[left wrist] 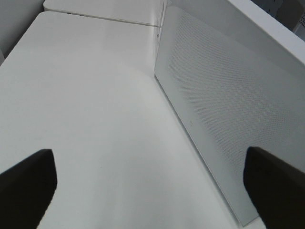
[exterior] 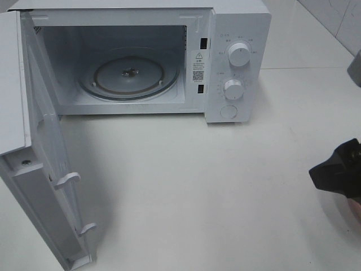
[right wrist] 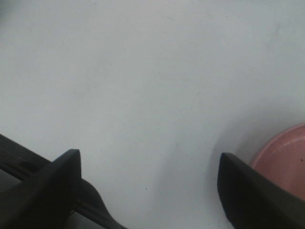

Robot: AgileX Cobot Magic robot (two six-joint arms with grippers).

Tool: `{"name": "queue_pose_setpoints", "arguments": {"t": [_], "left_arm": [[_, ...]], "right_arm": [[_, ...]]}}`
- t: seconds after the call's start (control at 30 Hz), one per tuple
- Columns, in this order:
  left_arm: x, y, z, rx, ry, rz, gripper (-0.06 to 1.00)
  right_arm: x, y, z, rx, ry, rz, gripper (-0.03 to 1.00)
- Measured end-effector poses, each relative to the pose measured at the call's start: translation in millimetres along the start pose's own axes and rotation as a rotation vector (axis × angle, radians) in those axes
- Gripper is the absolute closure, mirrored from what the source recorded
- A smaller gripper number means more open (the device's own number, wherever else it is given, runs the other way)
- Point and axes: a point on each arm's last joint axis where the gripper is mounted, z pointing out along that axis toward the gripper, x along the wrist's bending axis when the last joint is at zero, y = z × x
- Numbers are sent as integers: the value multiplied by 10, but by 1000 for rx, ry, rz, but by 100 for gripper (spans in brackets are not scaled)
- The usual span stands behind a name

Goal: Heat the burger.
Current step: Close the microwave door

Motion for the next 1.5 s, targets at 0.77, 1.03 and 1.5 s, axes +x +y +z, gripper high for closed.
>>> {"name": "queue_pose_setpoints", "arguments": {"t": [0.77,1.03,1.5], "left_arm": [[0,0,0,0,0,0,-4],[0,0,0,0,0,0,-4],[0,0,0,0,0,0,-4]], "right_arm": [[-110,-631,-472,-135,-25,13,22],[-198,-775,-572,-205,-112,137,22],[-183,-1119,-803,-416,-245,285,22]]}}
